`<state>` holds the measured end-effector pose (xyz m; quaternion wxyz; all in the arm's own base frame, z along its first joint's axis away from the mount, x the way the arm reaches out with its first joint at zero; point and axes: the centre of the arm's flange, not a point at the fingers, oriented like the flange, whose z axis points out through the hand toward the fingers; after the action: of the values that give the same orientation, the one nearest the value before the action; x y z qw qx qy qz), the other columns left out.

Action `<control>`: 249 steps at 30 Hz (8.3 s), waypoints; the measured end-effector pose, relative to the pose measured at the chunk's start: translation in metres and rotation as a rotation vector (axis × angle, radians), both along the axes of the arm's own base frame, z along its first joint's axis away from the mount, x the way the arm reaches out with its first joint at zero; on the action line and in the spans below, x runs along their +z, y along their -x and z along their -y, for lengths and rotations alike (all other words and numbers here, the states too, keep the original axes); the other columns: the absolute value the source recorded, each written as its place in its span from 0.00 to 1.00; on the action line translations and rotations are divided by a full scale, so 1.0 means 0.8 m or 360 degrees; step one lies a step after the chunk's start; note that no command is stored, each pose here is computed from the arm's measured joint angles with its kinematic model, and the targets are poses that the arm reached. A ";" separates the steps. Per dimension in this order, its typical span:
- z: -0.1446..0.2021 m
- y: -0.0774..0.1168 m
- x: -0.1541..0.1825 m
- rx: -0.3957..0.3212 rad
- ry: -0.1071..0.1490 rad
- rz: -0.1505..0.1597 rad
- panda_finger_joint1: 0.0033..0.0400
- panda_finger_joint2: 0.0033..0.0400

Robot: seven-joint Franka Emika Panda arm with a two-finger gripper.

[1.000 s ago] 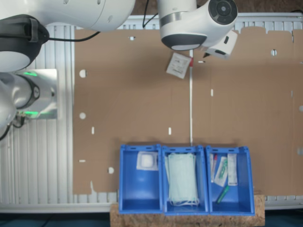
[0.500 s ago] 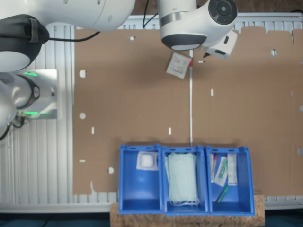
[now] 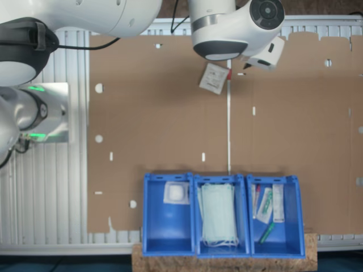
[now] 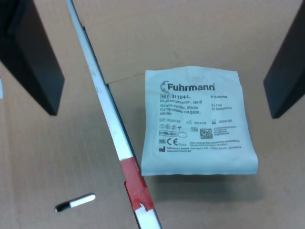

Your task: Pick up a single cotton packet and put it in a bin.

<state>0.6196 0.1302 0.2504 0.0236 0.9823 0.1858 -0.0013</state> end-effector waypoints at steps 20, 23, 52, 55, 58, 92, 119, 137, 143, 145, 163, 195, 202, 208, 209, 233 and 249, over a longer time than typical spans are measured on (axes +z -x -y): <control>0.000 0.000 0.000 0.0000 0.0000 0.0000 1.00 1.00; 0.000 0.000 0.000 0.0000 0.0000 0.0000 1.00 1.00; 0.011 0.022 -0.027 -0.0019 0.0018 -0.0083 1.00 1.00; 0.013 0.026 -0.032 -0.0022 0.0022 -0.0101 1.00 1.00; 0.015 0.030 -0.037 -0.0025 0.0025 -0.0115 1.00 1.00; 0.015 0.049 -0.089 -0.0010 0.0092 -0.0223 1.00 1.00; 0.020 0.031 -0.093 -0.0009 0.0116 -0.0106 1.00 1.00; 0.024 0.028 -0.096 -0.0013 0.0130 -0.0091 1.00 1.00; 0.024 0.030 -0.105 -0.0008 0.0143 -0.0102 1.00 1.00; 0.024 0.030 -0.108 -0.0007 0.0146 -0.0106 1.00 1.00; 0.023 0.032 -0.115 -0.0003 0.0156 -0.0116 1.00 1.00; 0.023 0.031 -0.117 0.0001 0.0162 -0.0117 1.00 1.00; 0.024 0.031 -0.117 -0.0001 0.0163 -0.0116 1.00 1.00; 0.024 0.031 -0.117 -0.0002 0.0164 -0.0115 1.00 1.00; 0.024 0.031 -0.117 -0.0002 0.0164 -0.0115 1.00 1.00; 0.024 0.031 -0.117 -0.0002 0.0164 -0.0115 0.65 0.65; 0.024 0.030 -0.117 -0.0002 0.0164 -0.0115 0.06 0.06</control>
<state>0.5952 0.1108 0.1570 0.0673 0.9792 0.1855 -0.0463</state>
